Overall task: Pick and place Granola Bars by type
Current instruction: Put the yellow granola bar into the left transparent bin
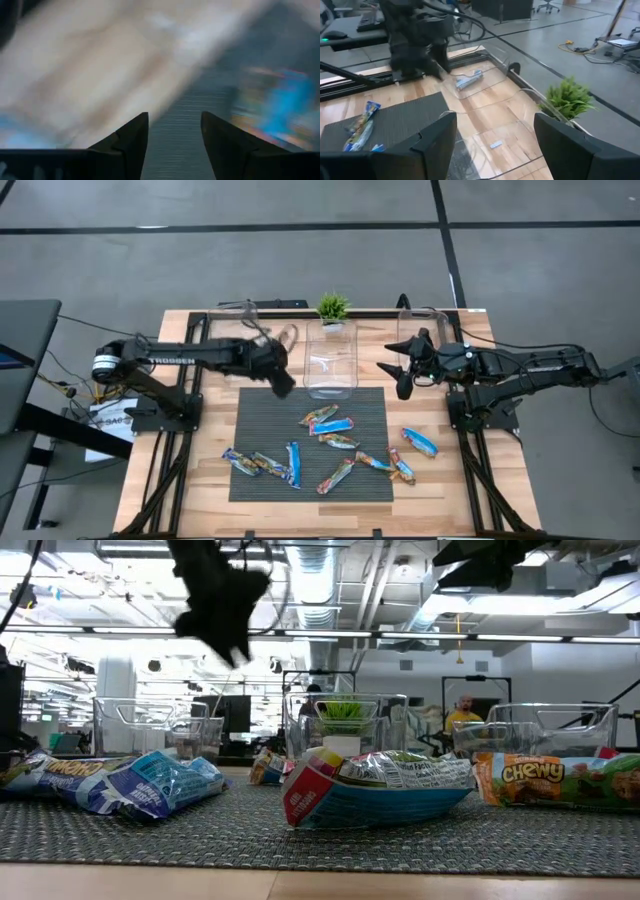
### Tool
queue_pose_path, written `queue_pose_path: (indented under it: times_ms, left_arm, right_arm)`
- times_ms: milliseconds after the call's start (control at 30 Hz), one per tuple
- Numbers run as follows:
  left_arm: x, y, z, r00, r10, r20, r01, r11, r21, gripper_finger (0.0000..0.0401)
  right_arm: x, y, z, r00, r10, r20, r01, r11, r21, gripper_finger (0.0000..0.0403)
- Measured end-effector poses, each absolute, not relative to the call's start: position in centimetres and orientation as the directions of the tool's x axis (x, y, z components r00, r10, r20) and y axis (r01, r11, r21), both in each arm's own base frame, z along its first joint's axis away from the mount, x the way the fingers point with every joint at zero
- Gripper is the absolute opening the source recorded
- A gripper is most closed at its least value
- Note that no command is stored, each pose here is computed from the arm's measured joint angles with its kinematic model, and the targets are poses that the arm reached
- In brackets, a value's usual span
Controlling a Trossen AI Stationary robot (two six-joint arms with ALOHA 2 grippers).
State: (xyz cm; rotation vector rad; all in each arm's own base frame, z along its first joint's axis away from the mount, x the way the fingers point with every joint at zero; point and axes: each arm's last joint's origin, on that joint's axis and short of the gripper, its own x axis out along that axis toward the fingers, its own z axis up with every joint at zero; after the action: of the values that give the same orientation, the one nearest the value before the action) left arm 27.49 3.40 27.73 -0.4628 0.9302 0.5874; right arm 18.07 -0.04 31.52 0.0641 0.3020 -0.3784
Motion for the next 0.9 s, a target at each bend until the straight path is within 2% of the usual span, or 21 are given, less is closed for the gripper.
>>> queue_pose_path:
  times_ms: [67,167,433,900]
  left_arm:
    - [28.4,1.7,28.2,0.560,0.180,-0.809,-0.528,0.830,-0.181,0.0176]
    - [28.9,-0.4,28.3,0.603,0.123,-0.788,-0.427,0.885,-0.188,0.0176]
    - [31.6,-2.7,24.0,0.509,0.093,-0.856,-0.375,0.919,-0.124,0.0176]
    - [35.1,-3.1,18.5,0.482,0.094,-0.871,-0.365,0.925,-0.102,0.0176]
  right_arm:
    - [18.1,0.1,31.5,0.894,-0.329,-0.306,0.349,0.937,0.013,0.0260]
    - [18.1,0.1,31.5,0.899,-0.306,-0.312,0.328,0.944,0.018,0.0260]
    - [17.9,0.1,31.0,0.885,-0.302,-0.355,0.324,0.946,0.002,0.0260]
    - [17.9,0.1,30.9,0.878,-0.300,-0.373,0.322,0.947,-0.005,0.0260]
